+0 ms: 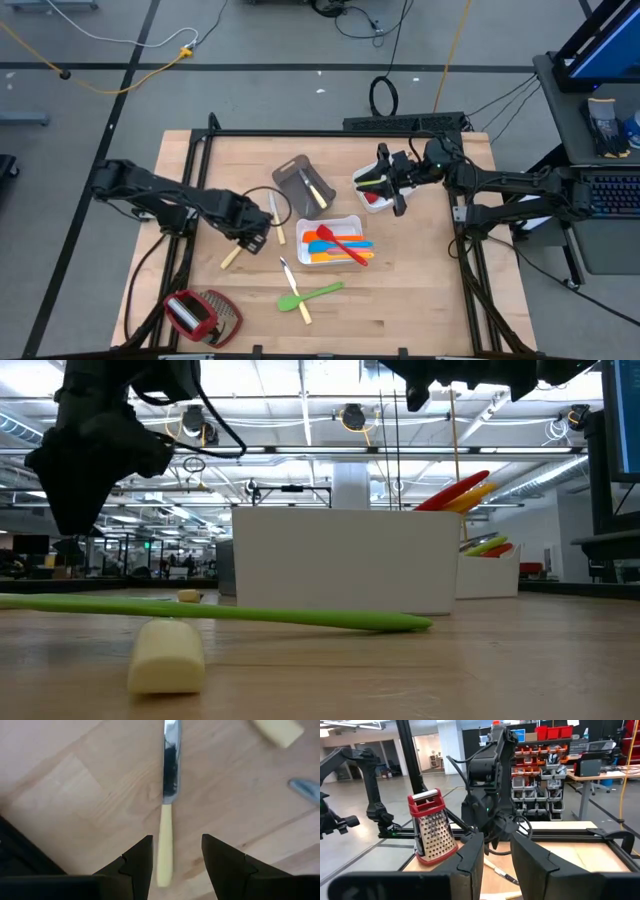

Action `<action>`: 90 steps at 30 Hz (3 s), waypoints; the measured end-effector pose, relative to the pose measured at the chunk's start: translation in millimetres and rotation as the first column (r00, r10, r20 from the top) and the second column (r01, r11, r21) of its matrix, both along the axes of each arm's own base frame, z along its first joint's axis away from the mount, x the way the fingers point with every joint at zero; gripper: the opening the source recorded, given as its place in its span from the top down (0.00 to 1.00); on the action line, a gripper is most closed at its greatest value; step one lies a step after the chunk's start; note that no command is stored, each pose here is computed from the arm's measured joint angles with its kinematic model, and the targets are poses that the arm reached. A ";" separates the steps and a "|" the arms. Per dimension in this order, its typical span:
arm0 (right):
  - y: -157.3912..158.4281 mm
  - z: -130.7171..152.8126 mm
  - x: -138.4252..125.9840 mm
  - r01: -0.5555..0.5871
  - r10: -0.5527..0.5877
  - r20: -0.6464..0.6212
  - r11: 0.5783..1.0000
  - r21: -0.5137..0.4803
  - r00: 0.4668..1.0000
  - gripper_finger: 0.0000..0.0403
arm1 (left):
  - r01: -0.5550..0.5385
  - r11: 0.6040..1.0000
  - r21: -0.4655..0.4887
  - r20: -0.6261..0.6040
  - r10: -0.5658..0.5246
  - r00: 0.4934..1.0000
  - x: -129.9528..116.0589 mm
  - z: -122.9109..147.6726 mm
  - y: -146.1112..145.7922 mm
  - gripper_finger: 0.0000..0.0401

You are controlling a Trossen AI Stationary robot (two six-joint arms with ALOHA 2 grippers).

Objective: Pick & Place Kitchen Items
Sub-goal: Put the yellow knife into the black bin

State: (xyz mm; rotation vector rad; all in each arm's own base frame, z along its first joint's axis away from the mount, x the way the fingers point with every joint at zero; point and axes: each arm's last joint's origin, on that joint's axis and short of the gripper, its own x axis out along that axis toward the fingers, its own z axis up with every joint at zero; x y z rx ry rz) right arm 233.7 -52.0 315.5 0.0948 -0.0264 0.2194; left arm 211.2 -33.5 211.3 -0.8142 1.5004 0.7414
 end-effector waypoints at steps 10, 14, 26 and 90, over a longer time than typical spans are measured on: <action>0.0 -2.7 0.1 0.000 0.001 -0.029 1.000 0.015 1.000 0.78 | 0.066 0.998 -0.010 -0.110 -0.067 0.992 -14.6 -24.8 -9.5 0.58; 0.0 -2.8 0.1 0.000 0.000 -0.031 1.000 0.015 1.000 0.78 | 0.040 0.997 -0.062 -0.128 -0.047 0.991 -22.4 -40.2 -13.4 0.58; -3.0 -2.8 0.6 0.104 -0.103 -0.031 0.994 0.017 0.994 0.78 | 0.058 0.992 -0.108 -0.099 -0.069 0.993 -31.2 -61.4 -23.8 0.58; -7.2 -2.7 0.7 0.256 -0.253 -0.043 0.964 0.079 0.967 0.78 | -0.185 0.854 -0.486 0.700 0.508 0.502 -40.8 38.0 -8.5 0.87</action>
